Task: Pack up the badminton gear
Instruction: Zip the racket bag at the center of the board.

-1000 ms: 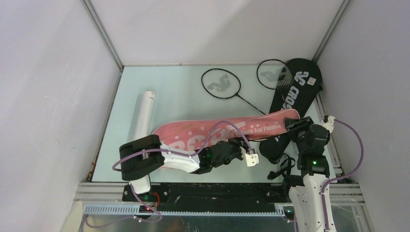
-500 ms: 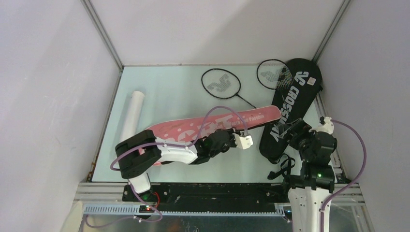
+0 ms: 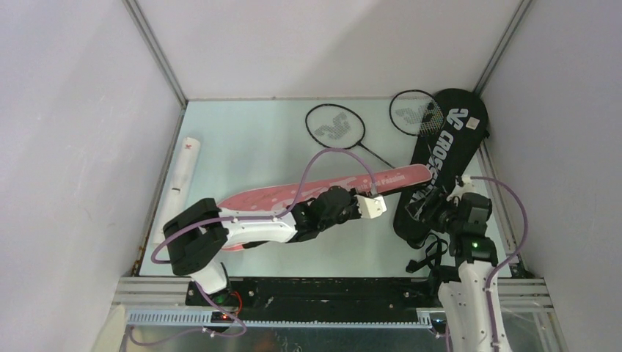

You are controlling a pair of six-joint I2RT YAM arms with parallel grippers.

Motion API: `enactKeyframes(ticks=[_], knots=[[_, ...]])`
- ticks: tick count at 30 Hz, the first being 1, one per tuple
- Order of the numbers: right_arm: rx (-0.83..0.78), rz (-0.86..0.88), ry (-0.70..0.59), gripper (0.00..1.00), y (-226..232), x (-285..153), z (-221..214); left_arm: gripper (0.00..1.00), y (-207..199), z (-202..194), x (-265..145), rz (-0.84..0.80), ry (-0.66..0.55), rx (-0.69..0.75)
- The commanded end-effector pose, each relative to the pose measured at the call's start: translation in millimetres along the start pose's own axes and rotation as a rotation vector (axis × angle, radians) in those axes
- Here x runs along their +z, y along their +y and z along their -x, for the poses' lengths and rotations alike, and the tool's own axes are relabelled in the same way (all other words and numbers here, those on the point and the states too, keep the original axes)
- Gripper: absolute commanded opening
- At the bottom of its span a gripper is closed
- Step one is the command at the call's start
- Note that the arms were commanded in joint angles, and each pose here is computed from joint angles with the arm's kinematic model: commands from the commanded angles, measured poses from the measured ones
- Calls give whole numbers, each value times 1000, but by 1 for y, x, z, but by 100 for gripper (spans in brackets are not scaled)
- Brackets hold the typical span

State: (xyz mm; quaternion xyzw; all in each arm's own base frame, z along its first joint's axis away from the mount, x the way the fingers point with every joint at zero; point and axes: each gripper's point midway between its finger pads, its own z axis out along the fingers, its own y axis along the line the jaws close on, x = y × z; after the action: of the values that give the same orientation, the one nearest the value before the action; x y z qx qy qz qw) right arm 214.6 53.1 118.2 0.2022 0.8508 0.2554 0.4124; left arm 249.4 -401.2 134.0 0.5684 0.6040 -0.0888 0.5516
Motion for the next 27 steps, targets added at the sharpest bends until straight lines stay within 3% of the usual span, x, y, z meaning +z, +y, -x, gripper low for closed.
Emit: enactKeyframes(ticks=[1, 11, 19, 27], knots=[[-155, 55, -60, 70, 13, 19, 17, 0, 24, 52, -15, 14, -139, -61], [-335, 116, -111, 70, 25, 50, 35, 0, 12, 56, -25, -79, -160, -47], [-371, 177, -150, 62, 37, 50, 39, 0, 3, 62, -33, -145, -190, -31], [-371, 272, -188, 60, 65, 46, 35, 0, 2, 63, -31, -158, -181, -44]])
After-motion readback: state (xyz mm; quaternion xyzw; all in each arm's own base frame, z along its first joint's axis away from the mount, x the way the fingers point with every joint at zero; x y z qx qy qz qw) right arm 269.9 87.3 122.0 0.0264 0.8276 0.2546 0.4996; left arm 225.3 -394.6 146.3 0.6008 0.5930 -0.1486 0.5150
